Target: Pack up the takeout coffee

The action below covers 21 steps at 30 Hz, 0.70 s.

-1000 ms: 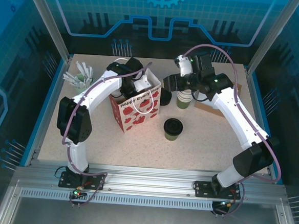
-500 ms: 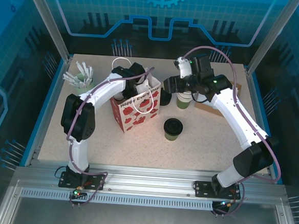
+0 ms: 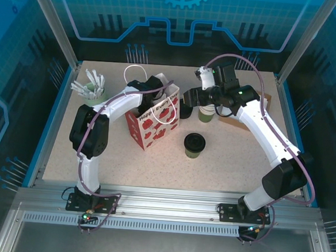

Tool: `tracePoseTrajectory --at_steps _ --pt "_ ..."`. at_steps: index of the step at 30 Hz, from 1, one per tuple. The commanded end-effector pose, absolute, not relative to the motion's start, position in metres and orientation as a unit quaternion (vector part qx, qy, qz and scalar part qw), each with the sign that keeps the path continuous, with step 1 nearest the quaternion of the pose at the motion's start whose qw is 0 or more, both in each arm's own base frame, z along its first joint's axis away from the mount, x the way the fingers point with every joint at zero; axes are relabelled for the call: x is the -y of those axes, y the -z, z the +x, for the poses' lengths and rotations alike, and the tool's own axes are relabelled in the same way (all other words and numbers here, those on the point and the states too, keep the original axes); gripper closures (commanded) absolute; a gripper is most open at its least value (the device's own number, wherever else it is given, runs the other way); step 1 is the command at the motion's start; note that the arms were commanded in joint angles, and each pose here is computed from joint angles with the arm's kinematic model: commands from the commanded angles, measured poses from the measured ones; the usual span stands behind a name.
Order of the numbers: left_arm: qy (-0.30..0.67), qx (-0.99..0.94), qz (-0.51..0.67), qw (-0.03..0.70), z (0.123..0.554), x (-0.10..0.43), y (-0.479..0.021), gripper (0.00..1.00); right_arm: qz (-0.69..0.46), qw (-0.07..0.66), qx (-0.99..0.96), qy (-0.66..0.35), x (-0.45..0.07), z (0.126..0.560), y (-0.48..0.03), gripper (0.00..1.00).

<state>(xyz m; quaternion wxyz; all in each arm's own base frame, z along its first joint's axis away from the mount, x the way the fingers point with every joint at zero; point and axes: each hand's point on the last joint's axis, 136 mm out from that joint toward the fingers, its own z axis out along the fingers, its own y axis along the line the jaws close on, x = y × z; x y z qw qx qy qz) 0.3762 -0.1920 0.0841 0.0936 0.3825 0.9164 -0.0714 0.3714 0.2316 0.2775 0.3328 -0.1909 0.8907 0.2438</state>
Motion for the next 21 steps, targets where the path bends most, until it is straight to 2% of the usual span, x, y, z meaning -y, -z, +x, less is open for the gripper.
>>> tracePoseTrajectory --at_steps 1,13,21 --pt "0.071 -0.919 0.377 0.089 0.375 0.194 -0.076 0.41 -0.194 0.344 -0.885 -0.247 -0.227 0.37 -0.285 0.36" --pt "0.089 -0.916 0.363 0.146 0.37 0.2 -0.132 0.26 -0.194 0.343 -0.885 -0.246 -0.226 0.367 -0.283 0.36" --pt "0.087 -0.912 0.36 0.176 0.369 0.197 -0.163 0.25 -0.194 0.344 -0.885 -0.248 -0.225 0.364 -0.285 0.36"
